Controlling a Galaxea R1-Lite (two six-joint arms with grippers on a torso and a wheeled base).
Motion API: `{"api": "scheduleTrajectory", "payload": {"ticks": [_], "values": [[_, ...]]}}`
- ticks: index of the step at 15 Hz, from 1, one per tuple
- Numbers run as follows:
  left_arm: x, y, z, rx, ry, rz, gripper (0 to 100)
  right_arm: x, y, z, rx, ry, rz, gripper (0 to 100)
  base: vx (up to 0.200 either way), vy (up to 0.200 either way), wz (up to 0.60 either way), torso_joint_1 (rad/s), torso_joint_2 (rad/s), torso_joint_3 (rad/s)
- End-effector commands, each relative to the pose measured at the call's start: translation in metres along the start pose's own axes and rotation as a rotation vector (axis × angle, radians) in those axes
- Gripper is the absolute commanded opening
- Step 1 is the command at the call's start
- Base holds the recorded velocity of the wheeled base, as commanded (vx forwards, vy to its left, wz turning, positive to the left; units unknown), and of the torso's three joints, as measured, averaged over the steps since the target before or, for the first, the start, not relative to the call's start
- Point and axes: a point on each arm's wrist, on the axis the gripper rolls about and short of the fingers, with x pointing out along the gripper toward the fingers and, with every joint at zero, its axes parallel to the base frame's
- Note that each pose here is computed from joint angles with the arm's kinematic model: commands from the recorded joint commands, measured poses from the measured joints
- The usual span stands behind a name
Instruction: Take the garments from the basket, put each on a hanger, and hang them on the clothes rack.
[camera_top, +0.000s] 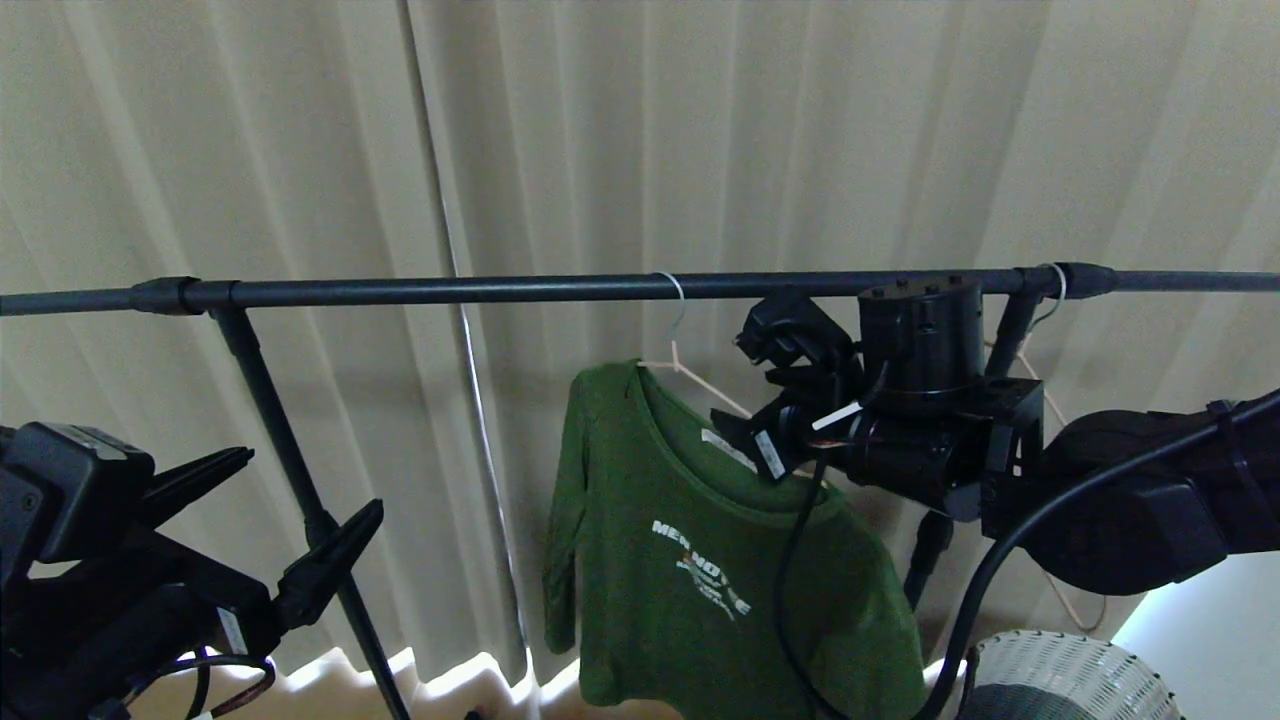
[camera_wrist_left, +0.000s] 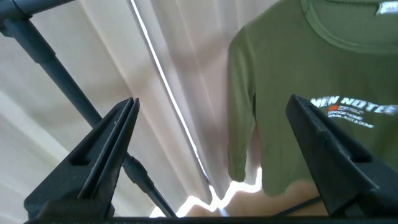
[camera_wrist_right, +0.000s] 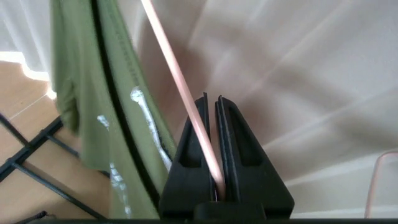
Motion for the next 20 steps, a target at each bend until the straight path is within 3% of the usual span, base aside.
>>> {"api": "scheduleTrajectory", "payload": {"ticks": [1, 7, 13, 15, 20], "values": [[0.001, 0.0, 0.0, 0.001, 0.003, -0.001, 100, -0.003, -0.001, 0.002, 0.018, -0.011, -0.002, 100, 0.0, 0.0, 0.0, 0.0, 0.0, 0.0], [0.0, 0.0, -0.002, 0.0, 0.007, -0.002, 100, -0.016, -0.004, 0.006, 0.18, -0.059, 0.013, 100, 0.0, 0.0, 0.0, 0.0, 0.0, 0.0], [0.0, 0.0, -0.002, 0.0, 0.009, -0.001, 100, -0.042, -0.009, 0.007, 0.209, -0.092, 0.06, 100, 0.0, 0.0, 0.0, 0.0, 0.0, 0.0], [-0.002, -0.001, -0.006, 0.004, 0.024, -0.003, 100, -0.068, -0.015, 0.004, 0.211, -0.111, 0.058, 100, 0.0, 0.0, 0.0, 0.0, 0.0, 0.0], [-0.018, 0.0, -0.014, -0.004, 0.014, 0.0, 100, -0.136, -0.032, -0.037, 0.213, -0.085, 0.004, 100, 0.0, 0.0, 0.0, 0.0, 0.0, 0.0]]}}
